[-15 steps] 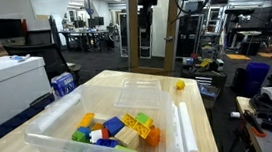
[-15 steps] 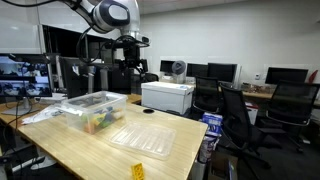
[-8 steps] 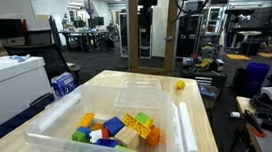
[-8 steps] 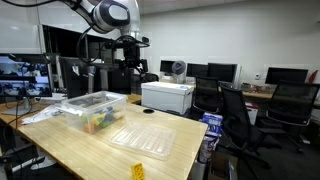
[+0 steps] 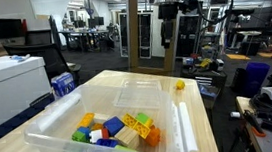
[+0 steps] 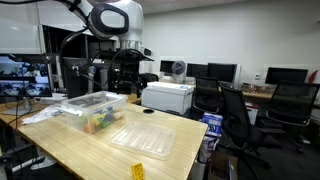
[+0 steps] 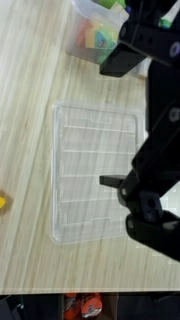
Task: Put the yellow block in the storage box
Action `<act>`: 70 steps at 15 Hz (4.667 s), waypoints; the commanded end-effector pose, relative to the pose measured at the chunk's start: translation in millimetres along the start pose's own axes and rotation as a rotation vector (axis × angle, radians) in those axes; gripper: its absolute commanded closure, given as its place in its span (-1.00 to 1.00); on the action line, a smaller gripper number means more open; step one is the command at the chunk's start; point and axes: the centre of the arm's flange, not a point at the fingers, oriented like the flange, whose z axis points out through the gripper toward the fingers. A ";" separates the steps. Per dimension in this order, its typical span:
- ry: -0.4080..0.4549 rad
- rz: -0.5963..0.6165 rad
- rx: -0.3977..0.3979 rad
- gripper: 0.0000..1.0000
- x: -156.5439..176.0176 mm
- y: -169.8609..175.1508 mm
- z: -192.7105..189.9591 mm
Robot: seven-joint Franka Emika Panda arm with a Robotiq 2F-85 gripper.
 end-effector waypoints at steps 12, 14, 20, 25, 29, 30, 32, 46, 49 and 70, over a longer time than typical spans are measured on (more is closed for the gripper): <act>0.003 -0.246 0.045 -1.00 -111.3 38.4 30.7; 0.001 -0.385 0.008 -1.00 -125.8 40.6 38.8; 0.016 -0.702 -0.074 -1.00 -174.4 55.8 73.7; 0.036 -0.955 -0.113 -1.00 -176.7 73.8 93.6; 0.038 -1.014 -0.079 -1.00 -143.2 86.0 112.4; 0.040 -1.013 -0.066 -1.00 -134.2 89.5 116.7; 0.039 -1.003 -0.048 -1.00 -116.3 97.4 125.3; -0.042 -0.875 0.268 -1.00 -106.1 152.7 205.7; -0.032 -0.855 0.321 -1.00 -101.4 154.1 208.9; -0.113 -0.331 0.342 0.72 -115.5 147.9 225.3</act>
